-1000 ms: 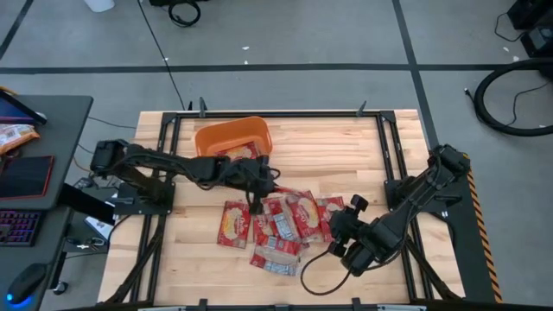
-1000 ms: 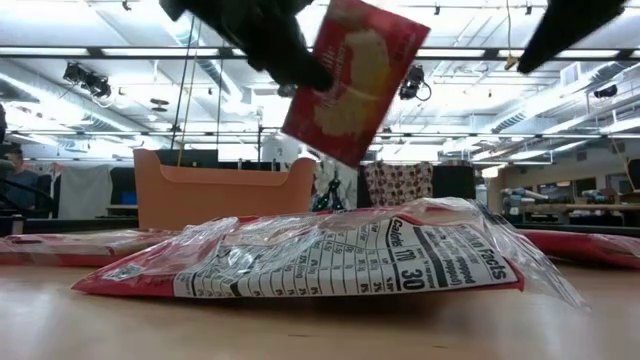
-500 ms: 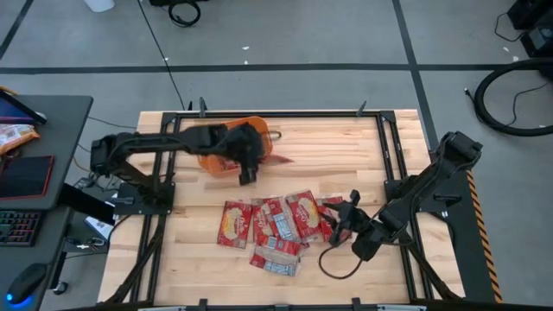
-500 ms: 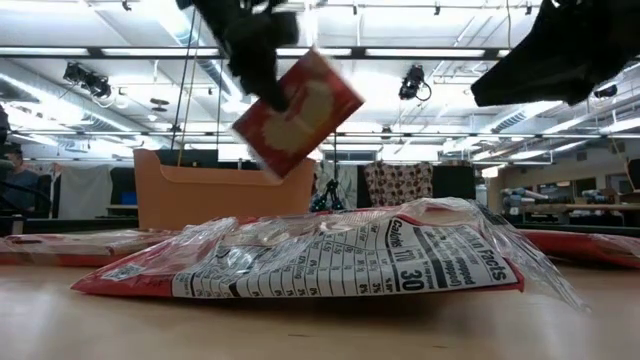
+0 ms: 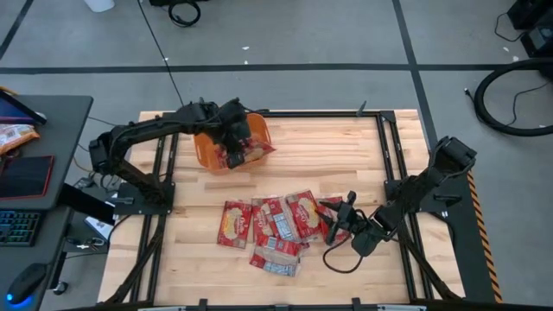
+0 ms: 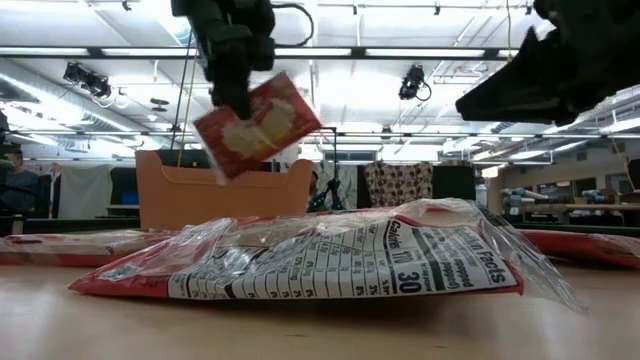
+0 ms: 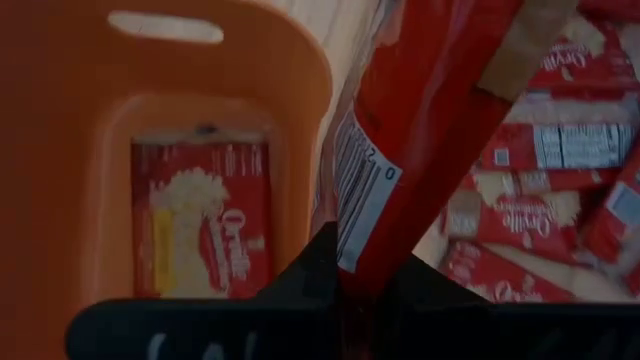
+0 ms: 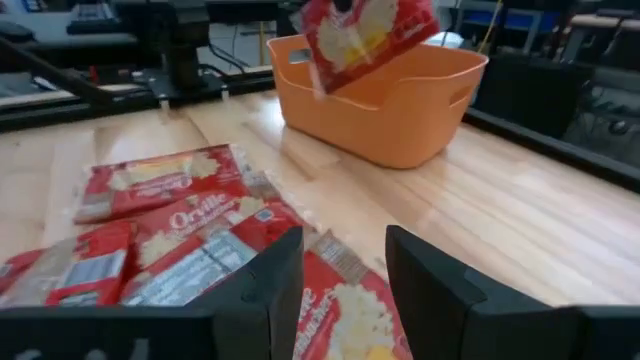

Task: Sort popcorn bags into baskets
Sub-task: Put the red popcorn bag into the orange bin

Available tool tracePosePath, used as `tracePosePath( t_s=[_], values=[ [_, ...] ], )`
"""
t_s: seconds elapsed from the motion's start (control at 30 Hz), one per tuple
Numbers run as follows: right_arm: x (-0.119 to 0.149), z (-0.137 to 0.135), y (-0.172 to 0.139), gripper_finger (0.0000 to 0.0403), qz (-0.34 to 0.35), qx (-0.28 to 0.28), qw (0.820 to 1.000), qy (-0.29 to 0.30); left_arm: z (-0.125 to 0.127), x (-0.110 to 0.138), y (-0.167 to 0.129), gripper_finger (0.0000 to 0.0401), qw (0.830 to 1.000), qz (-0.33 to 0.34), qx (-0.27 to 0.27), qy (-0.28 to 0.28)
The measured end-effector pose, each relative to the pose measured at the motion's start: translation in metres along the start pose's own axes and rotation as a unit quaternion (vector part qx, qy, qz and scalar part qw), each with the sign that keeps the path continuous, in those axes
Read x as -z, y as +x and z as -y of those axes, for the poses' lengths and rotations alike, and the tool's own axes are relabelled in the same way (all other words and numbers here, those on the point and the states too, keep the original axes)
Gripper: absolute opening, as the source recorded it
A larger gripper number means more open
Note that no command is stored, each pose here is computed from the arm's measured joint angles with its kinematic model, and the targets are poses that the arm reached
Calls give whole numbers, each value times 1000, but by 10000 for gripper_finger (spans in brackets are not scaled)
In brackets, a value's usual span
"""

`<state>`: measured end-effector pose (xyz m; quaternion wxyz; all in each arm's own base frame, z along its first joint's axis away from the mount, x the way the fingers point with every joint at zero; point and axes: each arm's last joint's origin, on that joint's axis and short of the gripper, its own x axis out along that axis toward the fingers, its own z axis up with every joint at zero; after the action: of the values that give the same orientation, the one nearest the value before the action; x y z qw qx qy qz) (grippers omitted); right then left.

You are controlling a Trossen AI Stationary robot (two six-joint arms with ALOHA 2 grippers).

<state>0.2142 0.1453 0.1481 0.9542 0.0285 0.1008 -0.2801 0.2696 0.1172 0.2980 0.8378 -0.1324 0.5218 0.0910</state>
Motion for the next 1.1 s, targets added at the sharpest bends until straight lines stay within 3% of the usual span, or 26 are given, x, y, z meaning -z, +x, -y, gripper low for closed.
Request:
tracePosePath(
  t_s=[0.07,0.2,0.33,0.7,0.87,1.1],
  values=[
    [-3,0,5,148,-2,-7,1000,13,-1,0,-9,31,1000,-12,-1,1],
    [-4,-5,8,147,-45,-83,995,26,-8,-4,-25,31,1000,-12,-29,-2],
    [-4,-5,8,147,-47,-90,994,34,-20,-3,-28,31,998,-12,-54,-11],
    [-5,-6,8,147,-39,-94,995,-7,-56,-6,32,39,989,-126,-77,-19],
    [-8,-7,8,147,-28,-98,994,-44,-64,-3,47,90,974,-181,-140,0],
    [-19,0,17,147,-15,-82,992,-91,-56,-13,34,168,962,-175,-204,42]
  ],
)
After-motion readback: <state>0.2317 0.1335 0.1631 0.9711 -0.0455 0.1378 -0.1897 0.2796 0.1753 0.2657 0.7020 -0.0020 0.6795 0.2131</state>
